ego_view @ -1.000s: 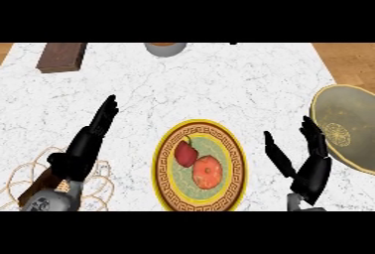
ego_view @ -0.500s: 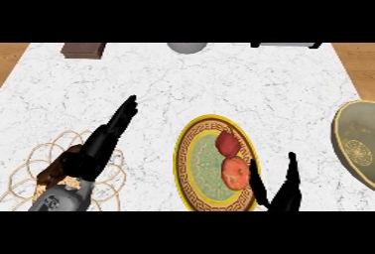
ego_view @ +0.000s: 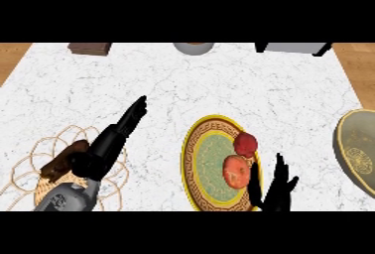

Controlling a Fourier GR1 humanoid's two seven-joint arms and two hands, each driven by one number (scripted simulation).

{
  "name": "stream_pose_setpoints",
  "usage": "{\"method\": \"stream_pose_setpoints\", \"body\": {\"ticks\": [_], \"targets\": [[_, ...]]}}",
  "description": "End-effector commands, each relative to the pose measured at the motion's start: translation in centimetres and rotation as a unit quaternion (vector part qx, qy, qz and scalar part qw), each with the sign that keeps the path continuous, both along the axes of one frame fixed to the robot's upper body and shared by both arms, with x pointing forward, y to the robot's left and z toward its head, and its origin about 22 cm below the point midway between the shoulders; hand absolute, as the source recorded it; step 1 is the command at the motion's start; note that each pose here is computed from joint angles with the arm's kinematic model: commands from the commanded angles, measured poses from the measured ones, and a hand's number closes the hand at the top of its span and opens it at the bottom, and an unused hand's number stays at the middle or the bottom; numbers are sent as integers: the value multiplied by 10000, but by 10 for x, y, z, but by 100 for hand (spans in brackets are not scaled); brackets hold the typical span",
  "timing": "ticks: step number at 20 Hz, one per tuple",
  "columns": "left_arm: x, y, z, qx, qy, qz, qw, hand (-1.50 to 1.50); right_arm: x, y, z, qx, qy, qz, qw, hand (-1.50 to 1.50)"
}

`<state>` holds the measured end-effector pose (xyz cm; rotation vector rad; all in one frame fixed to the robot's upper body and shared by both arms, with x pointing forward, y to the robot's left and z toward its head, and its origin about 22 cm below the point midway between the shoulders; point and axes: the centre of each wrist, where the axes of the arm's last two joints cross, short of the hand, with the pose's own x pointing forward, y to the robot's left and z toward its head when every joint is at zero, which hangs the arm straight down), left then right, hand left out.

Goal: Pick the bell pepper from the plate and place it in the bowl

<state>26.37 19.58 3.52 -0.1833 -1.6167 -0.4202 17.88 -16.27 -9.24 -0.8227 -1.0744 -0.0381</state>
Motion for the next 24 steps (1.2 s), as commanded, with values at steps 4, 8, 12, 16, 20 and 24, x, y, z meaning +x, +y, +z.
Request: {"method": "stream_pose_setpoints", "body": {"ticks": [4,8,12,16,20,24], "targets": [[5,0,2,2,30,22,10000,0,5,35,6,763,1655,174,9831,-150],[7,-5,6,15,23,-19,10000,0,34,44,33,678,1921,244,9787,-150],[12,0,0,19,152,63,9999,0,57,64,64,290,2204,279,9746,-150],[2,0,-4,-9,219,33,9998,0,83,84,105,-63,2305,94,9730,-150],[3,11,-11,46,243,132,9996,0,86,88,105,-457,2317,22,9717,-150],[-4,13,-13,-10,252,172,9995,0,101,83,105,-771,2451,-92,9664,-150]]}}
